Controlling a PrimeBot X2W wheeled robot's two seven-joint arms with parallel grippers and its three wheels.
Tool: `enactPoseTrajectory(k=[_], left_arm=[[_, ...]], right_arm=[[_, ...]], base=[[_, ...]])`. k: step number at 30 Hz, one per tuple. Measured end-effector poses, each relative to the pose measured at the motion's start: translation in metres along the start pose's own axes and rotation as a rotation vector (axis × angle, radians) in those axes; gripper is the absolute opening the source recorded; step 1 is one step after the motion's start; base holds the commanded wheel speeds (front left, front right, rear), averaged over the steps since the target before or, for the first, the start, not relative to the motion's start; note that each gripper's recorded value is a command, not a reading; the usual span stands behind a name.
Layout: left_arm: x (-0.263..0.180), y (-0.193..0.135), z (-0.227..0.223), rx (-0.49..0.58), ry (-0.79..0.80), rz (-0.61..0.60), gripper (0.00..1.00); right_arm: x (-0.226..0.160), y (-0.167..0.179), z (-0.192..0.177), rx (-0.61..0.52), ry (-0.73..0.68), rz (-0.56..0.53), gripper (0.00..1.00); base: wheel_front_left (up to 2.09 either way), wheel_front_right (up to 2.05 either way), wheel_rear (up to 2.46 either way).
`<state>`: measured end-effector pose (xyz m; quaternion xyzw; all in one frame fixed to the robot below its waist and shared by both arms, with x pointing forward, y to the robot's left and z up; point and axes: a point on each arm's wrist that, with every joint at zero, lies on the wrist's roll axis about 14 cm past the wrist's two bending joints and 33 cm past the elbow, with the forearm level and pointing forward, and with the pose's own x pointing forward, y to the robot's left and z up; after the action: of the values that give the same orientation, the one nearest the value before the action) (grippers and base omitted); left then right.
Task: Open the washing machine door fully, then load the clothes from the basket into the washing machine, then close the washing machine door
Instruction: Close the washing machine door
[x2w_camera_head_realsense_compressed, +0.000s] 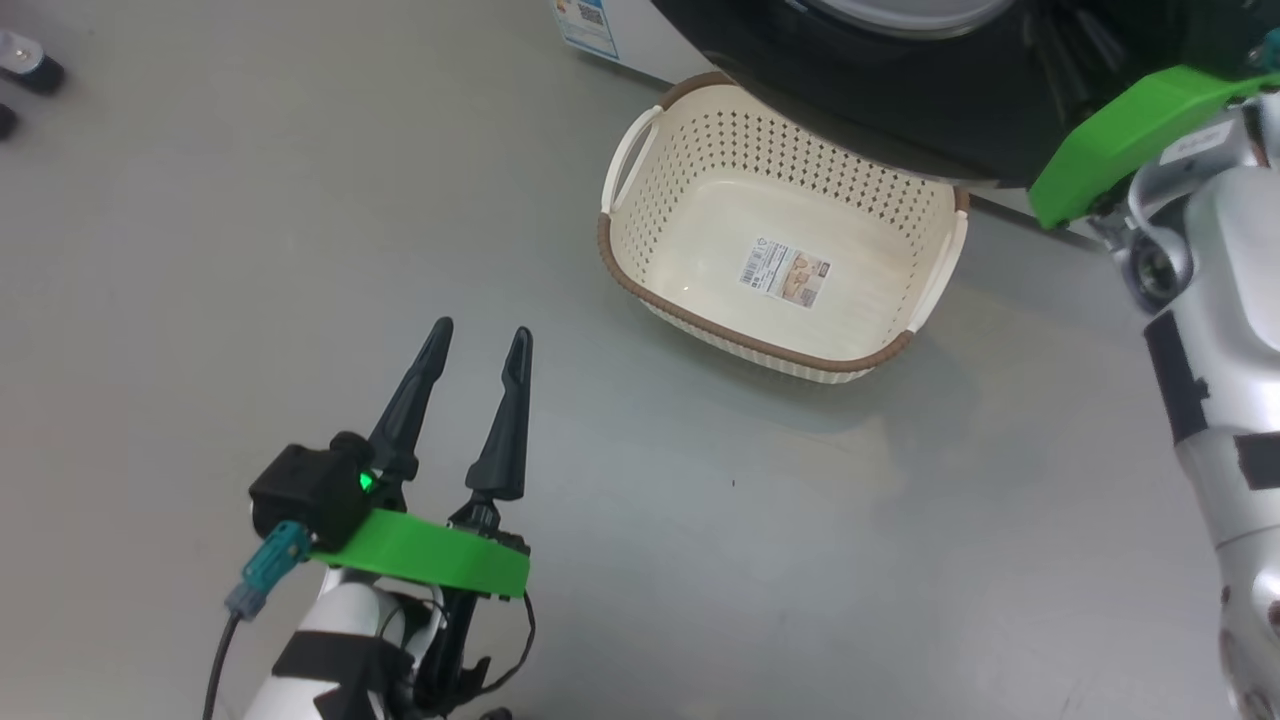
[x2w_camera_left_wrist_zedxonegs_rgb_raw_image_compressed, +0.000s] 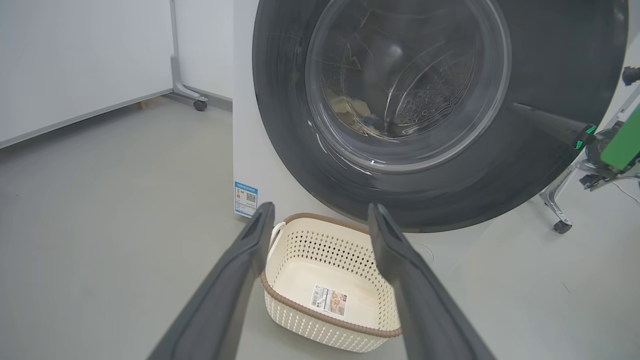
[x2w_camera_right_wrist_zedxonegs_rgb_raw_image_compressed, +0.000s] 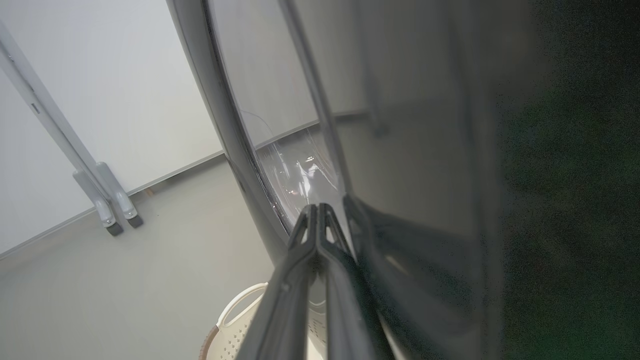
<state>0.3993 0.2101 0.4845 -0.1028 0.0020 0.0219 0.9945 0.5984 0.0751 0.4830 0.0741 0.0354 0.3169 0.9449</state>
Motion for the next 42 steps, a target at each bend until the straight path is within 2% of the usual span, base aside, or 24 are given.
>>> enactPoseTrajectory(k=[10,19,34,42], left_arm=[[0.005,0.007,-0.003,0.012,0.013,0.014,1.0],[0.003,0.011,-0.007,0.023,0.029,0.027,1.0],[0.003,0.007,-0.001,0.013,0.014,0.017,1.0],[0.002,0.004,0.004,0.008,0.0,0.007,1.0]], right_arm=[[0.028,-0.028,0.001,-0.023,0.005,-0.044,0.0],[0.052,-0.036,0.009,-0.031,-0.013,-0.065,0.0],[0.055,-0.06,0.02,-0.02,-0.059,-0.161,0.0],[0.051,-0.054,0.021,-0.033,-0.05,-0.157,0.0]], base=[[0.0,0.0,0.0],[0.0,0.0,0.0],[0.0,0.0,0.0],[0.0,0.0,0.0]])
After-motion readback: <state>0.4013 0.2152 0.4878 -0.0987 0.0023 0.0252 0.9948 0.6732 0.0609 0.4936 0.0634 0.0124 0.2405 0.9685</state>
